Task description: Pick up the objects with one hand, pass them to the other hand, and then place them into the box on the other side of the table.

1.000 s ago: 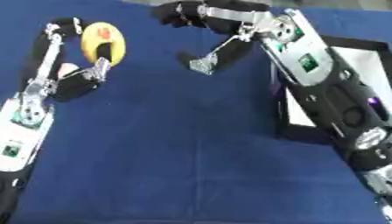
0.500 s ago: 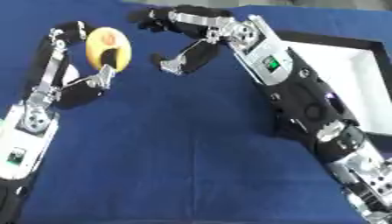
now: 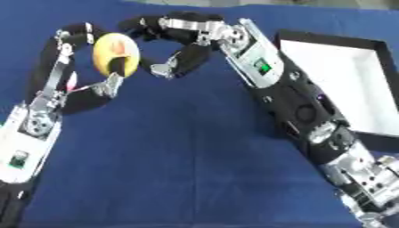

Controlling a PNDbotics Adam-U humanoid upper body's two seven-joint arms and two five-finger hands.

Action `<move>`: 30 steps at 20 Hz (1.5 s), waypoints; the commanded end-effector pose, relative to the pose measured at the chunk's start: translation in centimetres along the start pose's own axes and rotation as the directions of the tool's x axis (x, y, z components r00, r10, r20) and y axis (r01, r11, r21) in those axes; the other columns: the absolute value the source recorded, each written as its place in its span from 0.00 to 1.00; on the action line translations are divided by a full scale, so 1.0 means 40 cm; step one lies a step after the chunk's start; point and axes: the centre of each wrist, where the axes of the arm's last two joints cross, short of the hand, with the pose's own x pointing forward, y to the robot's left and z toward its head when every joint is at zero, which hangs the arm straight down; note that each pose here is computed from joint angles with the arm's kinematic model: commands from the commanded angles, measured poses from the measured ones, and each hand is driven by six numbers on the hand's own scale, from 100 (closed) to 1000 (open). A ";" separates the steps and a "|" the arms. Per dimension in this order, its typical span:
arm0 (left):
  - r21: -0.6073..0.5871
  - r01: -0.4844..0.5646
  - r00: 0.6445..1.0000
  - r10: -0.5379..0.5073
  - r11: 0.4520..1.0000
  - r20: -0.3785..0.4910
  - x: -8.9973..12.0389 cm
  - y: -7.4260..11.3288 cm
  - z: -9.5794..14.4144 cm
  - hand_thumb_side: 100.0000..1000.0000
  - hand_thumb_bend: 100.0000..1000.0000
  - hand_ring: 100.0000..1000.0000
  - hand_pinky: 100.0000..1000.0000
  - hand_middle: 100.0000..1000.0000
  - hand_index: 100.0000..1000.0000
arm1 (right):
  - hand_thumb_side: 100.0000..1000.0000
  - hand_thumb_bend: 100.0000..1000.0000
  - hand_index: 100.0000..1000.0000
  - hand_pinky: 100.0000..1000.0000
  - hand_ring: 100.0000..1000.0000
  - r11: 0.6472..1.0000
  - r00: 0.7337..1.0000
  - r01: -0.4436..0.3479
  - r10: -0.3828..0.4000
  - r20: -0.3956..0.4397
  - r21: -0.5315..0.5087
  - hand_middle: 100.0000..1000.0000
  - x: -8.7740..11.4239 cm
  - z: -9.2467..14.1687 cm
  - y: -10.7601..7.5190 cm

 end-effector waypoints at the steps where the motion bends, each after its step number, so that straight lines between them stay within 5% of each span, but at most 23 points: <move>1: 0.006 0.006 0.999 -0.007 1.000 0.034 0.011 -0.003 -0.024 0.34 0.00 0.65 0.82 0.49 0.52 | 0.19 0.00 1.00 1.00 1.00 1.000 1.000 -0.013 0.013 0.021 0.003 1.00 0.029 -0.005 -0.024; 6: -0.001 0.012 0.999 -0.012 1.000 0.030 0.006 -0.012 -0.023 0.33 0.00 0.65 0.82 0.49 0.52 | 0.12 0.00 1.00 1.00 1.00 1.000 1.000 0.001 -0.001 0.008 0.007 1.00 0.028 -0.007 -0.021; 9: -0.005 0.023 1.000 -0.022 1.000 0.014 -0.002 -0.016 -0.019 0.34 0.00 0.65 0.82 0.49 0.52 | 0.00 0.00 1.00 1.00 1.00 1.000 1.000 0.007 -0.007 0.011 0.015 1.00 0.031 -0.007 -0.021; 12: -0.004 0.030 1.000 -0.030 1.000 0.001 -0.007 -0.018 -0.018 0.34 0.00 0.65 0.82 0.48 0.52 | 0.00 0.00 1.00 1.00 1.00 1.000 1.000 0.009 -0.010 0.024 0.029 0.94 0.034 -0.007 -0.021; 18: 0.028 0.032 0.999 -0.031 0.999 -0.028 -0.007 -0.023 -0.023 0.35 0.00 0.65 0.82 0.48 0.54 | 0.00 0.00 0.77 1.00 1.00 0.999 0.999 0.032 -0.032 0.024 -0.005 0.78 0.031 -0.006 -0.018; 30: 0.062 -0.039 0.999 0.040 0.997 -0.017 0.009 -0.033 -0.040 0.29 0.00 0.64 0.83 0.47 0.56 | 0.02 0.00 0.61 0.95 1.00 0.999 0.998 0.004 -0.001 0.063 -0.044 0.64 0.035 -0.010 -0.011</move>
